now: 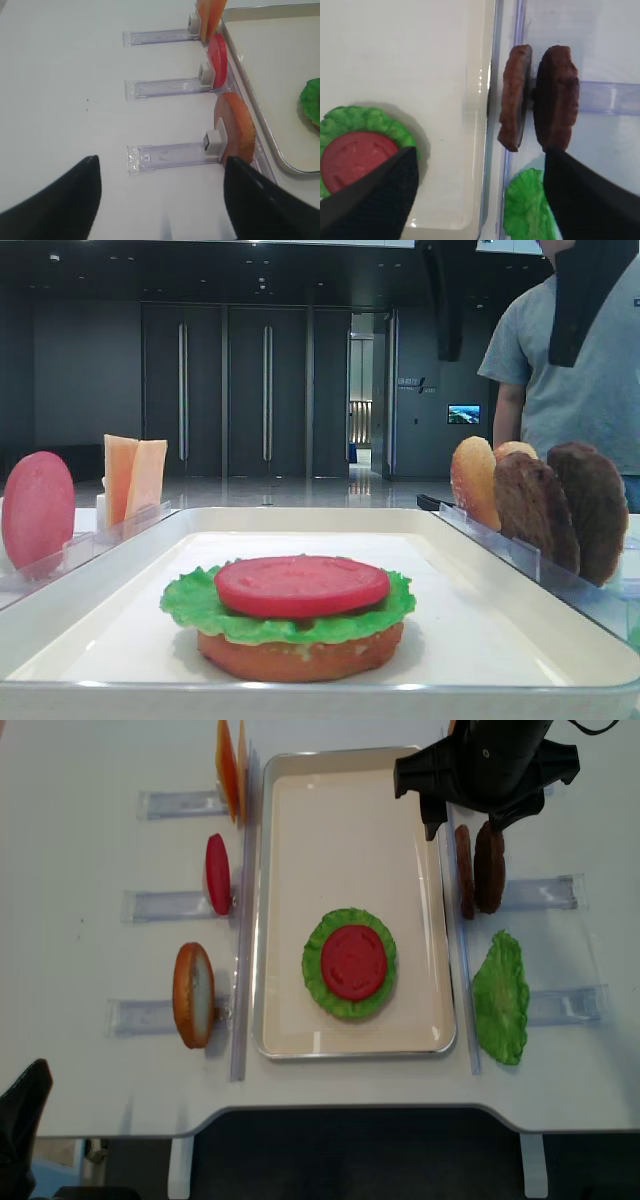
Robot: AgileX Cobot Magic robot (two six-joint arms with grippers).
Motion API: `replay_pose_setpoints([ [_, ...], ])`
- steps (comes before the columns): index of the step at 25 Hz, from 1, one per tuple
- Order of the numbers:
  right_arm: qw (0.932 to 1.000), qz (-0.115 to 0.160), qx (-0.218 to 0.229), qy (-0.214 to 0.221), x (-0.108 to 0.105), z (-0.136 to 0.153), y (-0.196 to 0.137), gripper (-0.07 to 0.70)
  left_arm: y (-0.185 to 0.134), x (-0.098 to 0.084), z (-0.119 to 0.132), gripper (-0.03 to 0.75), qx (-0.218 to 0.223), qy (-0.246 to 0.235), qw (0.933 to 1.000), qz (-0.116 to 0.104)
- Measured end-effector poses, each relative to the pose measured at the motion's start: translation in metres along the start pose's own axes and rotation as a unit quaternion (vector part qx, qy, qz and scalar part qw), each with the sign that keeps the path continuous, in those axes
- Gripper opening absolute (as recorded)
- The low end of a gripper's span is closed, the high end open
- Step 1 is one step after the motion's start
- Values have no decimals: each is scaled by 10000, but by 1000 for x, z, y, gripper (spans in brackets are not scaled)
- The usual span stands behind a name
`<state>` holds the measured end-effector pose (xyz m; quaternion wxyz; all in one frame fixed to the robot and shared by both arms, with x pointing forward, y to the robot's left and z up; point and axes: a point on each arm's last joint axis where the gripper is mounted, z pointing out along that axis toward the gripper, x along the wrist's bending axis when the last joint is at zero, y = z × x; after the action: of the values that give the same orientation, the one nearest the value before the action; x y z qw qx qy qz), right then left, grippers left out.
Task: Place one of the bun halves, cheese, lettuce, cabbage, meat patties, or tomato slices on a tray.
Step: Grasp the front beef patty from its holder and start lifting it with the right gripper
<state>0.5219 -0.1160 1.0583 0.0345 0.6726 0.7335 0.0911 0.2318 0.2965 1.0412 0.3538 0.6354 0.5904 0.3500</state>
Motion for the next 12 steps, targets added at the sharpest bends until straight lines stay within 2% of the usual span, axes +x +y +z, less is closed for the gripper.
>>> replay_pose_setpoints([
  [12,9993,-13,184,-325,0,22,6,508,0,0,0,578,0,0,10000,0],
])
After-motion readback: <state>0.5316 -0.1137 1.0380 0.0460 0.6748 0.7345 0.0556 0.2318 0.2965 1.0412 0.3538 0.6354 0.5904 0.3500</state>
